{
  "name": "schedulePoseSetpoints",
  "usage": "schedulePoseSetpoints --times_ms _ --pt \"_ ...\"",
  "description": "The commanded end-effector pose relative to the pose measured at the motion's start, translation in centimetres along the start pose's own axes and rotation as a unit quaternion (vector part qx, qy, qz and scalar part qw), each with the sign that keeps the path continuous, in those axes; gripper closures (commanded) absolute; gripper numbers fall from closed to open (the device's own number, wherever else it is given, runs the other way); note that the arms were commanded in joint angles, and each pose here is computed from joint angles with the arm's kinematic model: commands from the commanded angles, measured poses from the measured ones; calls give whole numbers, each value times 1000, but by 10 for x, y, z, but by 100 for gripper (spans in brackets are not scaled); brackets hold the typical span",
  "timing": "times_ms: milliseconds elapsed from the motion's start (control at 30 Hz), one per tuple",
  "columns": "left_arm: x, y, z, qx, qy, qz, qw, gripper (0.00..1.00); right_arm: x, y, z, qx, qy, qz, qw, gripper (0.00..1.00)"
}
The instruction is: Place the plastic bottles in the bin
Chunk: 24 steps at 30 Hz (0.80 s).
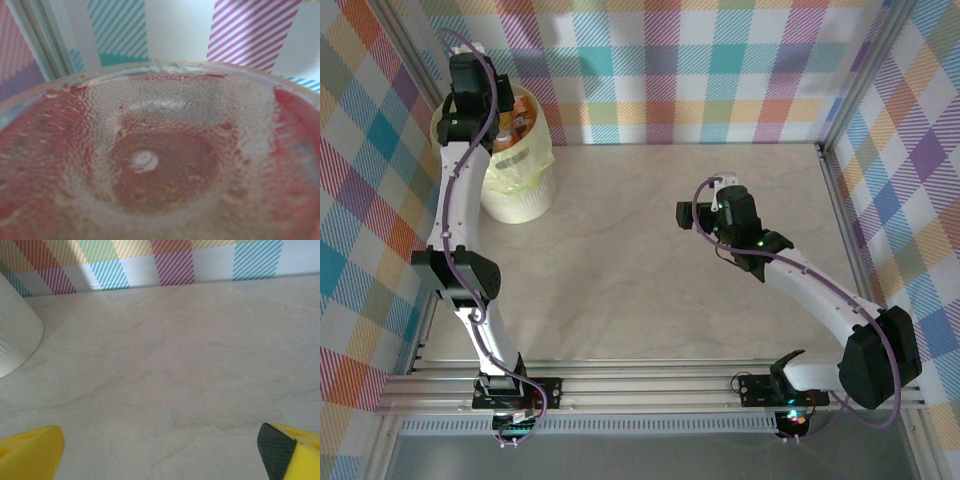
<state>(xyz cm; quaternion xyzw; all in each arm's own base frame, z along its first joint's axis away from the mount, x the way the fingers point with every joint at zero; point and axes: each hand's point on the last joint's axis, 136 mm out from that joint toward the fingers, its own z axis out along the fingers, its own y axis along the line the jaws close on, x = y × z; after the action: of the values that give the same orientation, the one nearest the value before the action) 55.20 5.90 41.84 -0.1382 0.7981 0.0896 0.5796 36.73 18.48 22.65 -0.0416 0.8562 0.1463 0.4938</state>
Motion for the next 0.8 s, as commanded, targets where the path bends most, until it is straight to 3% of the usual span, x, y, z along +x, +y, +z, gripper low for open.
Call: schedulePoseSetpoints --times_ms 0,100,267,367,567,767 --pt "17 6 0 31 56 -99 993 45 -4 2 -1 1 -2 -9 1000 0" --pt "29 14 14 25 74 -139 987 43 -3 3 1 -1 2 -10 1000 0" --pt "32 26 22 30 98 -203 974 14 0 1 0 5 12 -17 1000 0" --pt "22 26 16 39 91 -213 972 5 1 0 0 9 15 -18 1000 0" --pt "1 32 -6 38 64 -219 973 0 2 -1 0 10 16 -13 1000 0" --pt "-2 0 -11 130 81 -226 962 4 3 -1 3 10 18 -10 1000 0"
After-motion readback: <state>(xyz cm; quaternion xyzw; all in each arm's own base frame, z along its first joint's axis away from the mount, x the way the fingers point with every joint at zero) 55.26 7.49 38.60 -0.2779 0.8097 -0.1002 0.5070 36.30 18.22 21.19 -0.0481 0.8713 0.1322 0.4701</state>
